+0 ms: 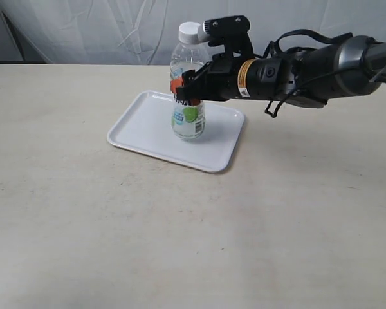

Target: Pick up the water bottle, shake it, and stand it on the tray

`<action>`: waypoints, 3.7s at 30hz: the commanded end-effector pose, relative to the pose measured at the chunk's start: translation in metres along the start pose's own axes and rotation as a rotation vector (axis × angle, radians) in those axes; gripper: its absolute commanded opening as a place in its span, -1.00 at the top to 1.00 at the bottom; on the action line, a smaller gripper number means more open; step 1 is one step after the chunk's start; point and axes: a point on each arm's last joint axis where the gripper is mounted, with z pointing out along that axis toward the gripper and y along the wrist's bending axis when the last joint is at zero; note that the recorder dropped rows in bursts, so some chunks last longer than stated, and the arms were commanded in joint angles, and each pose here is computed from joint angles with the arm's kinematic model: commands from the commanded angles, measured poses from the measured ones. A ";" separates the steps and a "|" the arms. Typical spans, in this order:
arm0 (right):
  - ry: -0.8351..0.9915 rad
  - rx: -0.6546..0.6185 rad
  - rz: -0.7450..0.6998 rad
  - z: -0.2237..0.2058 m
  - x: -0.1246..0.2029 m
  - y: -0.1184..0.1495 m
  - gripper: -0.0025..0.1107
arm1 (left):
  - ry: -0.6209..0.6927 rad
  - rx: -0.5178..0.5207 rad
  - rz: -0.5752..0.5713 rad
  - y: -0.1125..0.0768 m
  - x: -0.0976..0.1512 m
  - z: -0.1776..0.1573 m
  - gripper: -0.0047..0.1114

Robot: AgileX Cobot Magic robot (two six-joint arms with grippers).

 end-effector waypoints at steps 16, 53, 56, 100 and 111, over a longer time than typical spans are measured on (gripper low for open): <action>0.059 0.055 0.065 0.003 0.005 -0.007 -0.42 | -0.010 0.001 -0.008 0.000 0.000 0.000 0.91; 0.562 0.457 -0.119 -0.019 0.032 0.060 0.09 | -0.010 0.001 -0.008 0.000 0.000 0.000 0.91; 0.661 0.512 -0.047 -0.026 0.040 0.058 0.75 | -0.010 0.001 -0.008 0.000 0.000 0.000 0.91; -0.298 0.283 0.382 -0.306 0.067 0.068 0.96 | -0.010 0.001 -0.008 0.000 0.000 0.000 0.91; -0.582 0.554 0.482 -0.345 0.136 0.055 0.96 | -0.010 0.001 -0.008 0.000 0.000 0.000 0.91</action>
